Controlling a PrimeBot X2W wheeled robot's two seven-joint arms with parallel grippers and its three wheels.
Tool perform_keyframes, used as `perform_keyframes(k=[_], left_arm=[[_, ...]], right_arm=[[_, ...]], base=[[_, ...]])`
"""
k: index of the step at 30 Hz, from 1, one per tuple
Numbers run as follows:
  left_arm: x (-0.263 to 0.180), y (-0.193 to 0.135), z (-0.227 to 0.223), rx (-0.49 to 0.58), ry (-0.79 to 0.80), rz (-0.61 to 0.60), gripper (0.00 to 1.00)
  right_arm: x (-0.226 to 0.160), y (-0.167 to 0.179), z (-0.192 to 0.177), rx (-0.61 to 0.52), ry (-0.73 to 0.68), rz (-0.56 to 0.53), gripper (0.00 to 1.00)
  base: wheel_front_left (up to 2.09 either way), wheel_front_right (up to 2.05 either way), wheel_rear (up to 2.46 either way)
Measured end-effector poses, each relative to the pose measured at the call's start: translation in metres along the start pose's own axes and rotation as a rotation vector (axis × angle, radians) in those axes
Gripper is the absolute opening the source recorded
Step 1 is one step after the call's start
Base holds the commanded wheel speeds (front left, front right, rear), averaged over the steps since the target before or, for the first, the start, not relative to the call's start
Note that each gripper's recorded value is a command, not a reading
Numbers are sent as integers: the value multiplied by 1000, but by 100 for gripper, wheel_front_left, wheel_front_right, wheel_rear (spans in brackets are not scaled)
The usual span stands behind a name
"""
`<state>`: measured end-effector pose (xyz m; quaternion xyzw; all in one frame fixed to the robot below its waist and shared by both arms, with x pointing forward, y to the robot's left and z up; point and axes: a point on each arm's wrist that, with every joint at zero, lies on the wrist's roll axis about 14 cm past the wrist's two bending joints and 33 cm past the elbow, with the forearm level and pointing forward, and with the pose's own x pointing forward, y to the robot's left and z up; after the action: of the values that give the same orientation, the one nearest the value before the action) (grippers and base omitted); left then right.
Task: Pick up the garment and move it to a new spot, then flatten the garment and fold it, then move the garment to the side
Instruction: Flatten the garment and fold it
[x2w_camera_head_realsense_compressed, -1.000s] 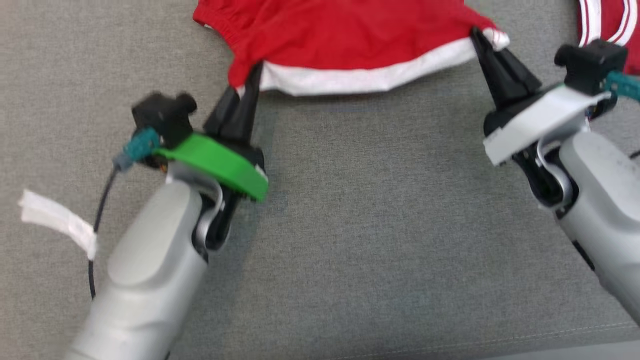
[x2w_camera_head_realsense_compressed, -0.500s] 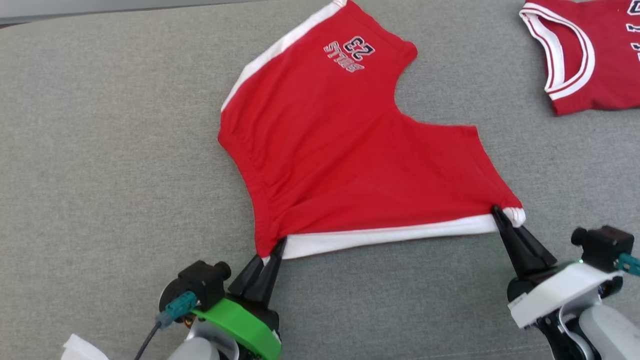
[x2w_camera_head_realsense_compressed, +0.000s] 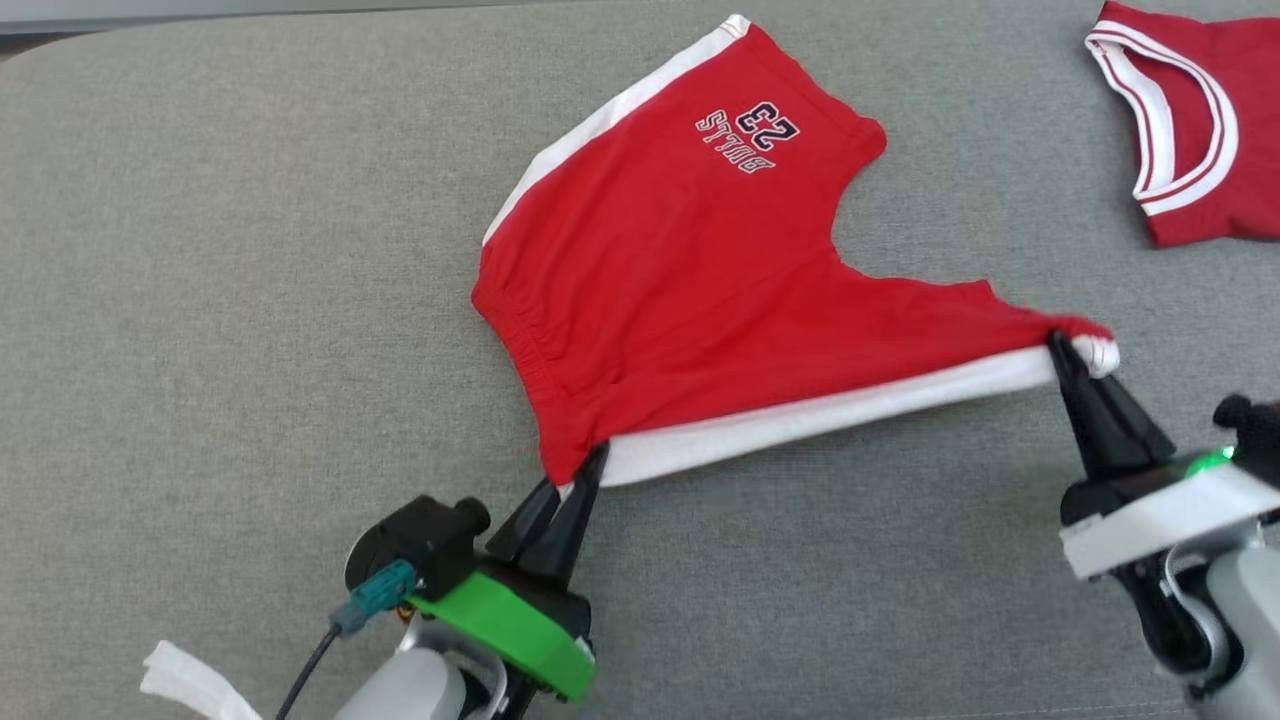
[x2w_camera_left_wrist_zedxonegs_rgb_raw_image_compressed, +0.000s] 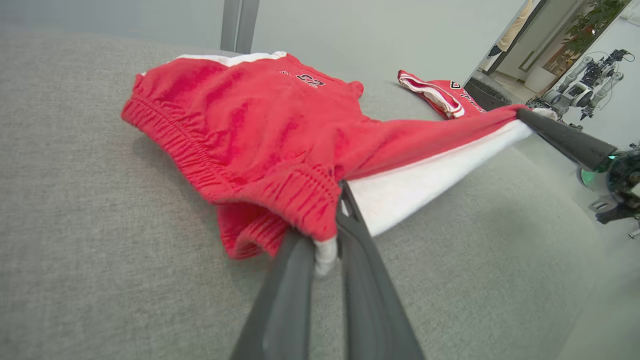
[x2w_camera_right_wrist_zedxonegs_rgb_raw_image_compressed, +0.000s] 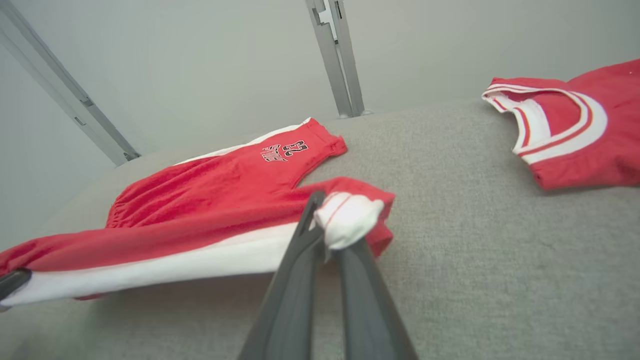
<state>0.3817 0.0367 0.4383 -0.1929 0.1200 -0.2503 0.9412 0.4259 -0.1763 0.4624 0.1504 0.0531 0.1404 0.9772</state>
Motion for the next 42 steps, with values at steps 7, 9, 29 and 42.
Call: perform_keyframes(k=[7, 9, 29, 42], left_arm=[[36, 14, 28, -23, -89, 16, 0], [44, 19, 33, -23, -106, 22, 0], [86, 102, 52, -34, -158, 181, 47], [48, 111, 65, 152, -185, 296, 100]], right_arm=[[83, 8, 37, -102, -57, 103, 0], [105, 12, 40, -118, -49, 123, 0], [279, 40, -31, -179, 174, 185, 100], [250, 26, -45, -346, 219, 227, 100]], base=[[0, 0, 0], [0, 0, 0], [0, 0, 0], [0, 0, 0]])
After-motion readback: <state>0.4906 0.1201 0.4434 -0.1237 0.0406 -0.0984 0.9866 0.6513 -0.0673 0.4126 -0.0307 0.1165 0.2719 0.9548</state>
